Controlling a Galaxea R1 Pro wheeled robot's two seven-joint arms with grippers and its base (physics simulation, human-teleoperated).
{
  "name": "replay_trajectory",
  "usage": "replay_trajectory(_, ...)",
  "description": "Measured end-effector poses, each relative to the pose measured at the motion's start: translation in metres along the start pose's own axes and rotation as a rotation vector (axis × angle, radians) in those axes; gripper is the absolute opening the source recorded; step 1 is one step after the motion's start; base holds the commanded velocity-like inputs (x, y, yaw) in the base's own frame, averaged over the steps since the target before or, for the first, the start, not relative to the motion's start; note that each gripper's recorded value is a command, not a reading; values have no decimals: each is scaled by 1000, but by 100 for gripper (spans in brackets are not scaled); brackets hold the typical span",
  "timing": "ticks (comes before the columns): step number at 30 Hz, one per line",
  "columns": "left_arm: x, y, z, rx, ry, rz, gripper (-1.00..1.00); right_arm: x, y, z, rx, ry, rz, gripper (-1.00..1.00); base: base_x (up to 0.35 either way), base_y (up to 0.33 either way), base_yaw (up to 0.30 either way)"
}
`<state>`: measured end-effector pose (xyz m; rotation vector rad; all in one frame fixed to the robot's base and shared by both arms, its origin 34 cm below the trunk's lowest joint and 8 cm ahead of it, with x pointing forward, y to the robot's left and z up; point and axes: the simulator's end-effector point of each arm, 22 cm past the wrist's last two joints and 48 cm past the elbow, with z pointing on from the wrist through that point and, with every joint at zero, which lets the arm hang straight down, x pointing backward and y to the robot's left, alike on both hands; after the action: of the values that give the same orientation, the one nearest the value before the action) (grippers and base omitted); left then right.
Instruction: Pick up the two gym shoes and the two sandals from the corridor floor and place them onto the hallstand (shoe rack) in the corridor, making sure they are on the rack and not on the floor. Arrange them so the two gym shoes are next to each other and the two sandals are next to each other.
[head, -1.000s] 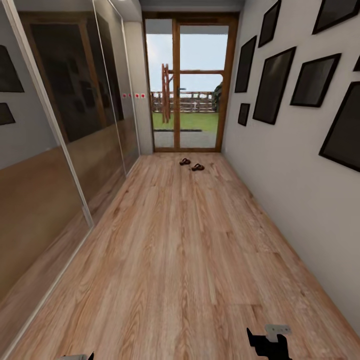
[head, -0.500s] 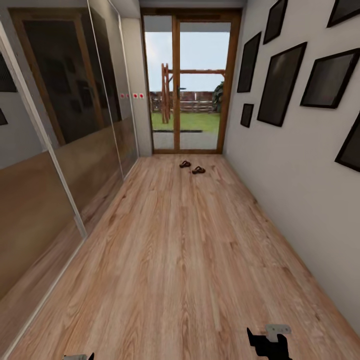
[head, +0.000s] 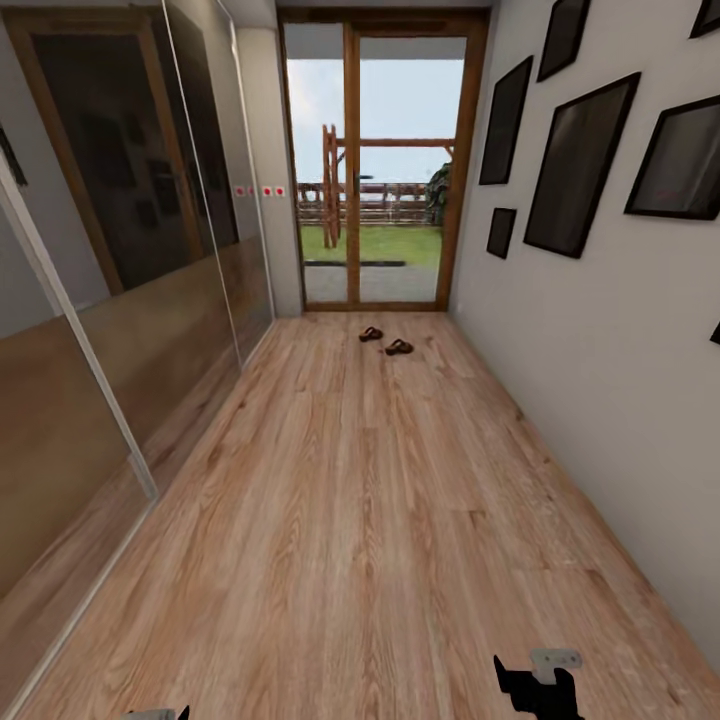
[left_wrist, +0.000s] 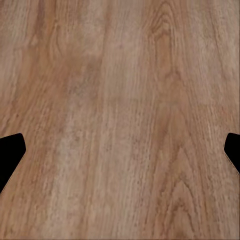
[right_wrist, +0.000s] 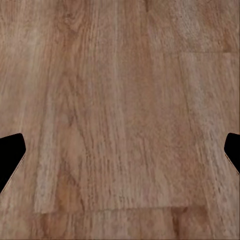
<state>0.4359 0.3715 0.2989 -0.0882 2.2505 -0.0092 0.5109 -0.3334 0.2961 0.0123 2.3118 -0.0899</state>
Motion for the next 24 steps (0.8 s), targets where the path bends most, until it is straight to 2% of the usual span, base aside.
replay_trajectory(24, 0, 0, 0, 0, 0, 0, 100, 0, 0, 0, 0, 0, 0, 100, 339, 0, 0)
